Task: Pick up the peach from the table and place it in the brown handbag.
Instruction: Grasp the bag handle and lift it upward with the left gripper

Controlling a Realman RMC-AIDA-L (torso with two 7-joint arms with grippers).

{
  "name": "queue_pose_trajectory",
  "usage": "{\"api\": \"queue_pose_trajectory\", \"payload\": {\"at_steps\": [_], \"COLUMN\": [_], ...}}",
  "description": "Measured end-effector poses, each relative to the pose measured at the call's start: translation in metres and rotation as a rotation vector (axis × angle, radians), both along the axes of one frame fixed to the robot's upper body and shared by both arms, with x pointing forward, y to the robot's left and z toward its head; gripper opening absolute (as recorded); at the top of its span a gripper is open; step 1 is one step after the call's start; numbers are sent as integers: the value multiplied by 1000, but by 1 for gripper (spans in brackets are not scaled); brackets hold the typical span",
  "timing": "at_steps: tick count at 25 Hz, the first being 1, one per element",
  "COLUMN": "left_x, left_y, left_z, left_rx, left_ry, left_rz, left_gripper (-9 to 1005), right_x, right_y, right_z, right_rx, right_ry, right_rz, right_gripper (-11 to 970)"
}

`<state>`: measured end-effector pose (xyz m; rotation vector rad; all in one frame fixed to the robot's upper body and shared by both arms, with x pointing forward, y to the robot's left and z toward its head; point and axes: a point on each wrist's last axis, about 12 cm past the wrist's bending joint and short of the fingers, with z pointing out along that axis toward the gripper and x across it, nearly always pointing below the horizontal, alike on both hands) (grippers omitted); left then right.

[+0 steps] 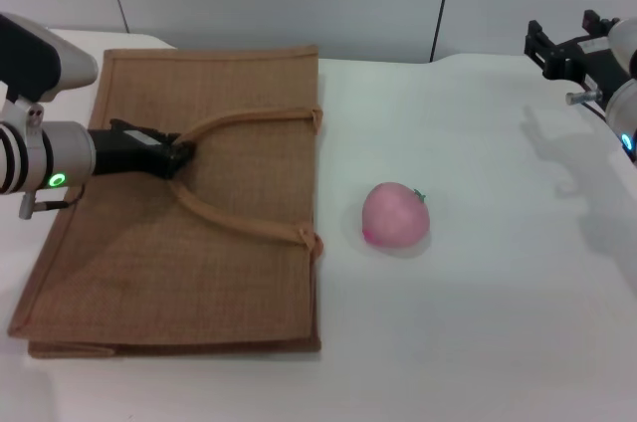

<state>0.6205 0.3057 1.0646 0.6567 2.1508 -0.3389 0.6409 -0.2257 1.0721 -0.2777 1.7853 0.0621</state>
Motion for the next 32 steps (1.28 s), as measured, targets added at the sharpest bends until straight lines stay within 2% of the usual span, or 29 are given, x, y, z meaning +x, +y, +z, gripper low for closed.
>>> {"api": "queue_pose_trajectory", "payload": {"at_steps": [16,24,32], "left_x": [-2,0,0], "left_y": [9,17,21], "left_z": [21,49,77], "left_rx": [-18,-31,-35], "left_ry": [-84,-143,-168], "left_rz": [4,-19,-44], "left_gripper": [129,129,130], "right_x": [-2,-2,-3], "right_y": [-2,2,20], "right_z": [-2,-3,3], "right_rx": [-3,-19,-59], "right_ry": [3,10,14], "right_rz": [-2,18,104], "right_gripper": [690,690,690]}}
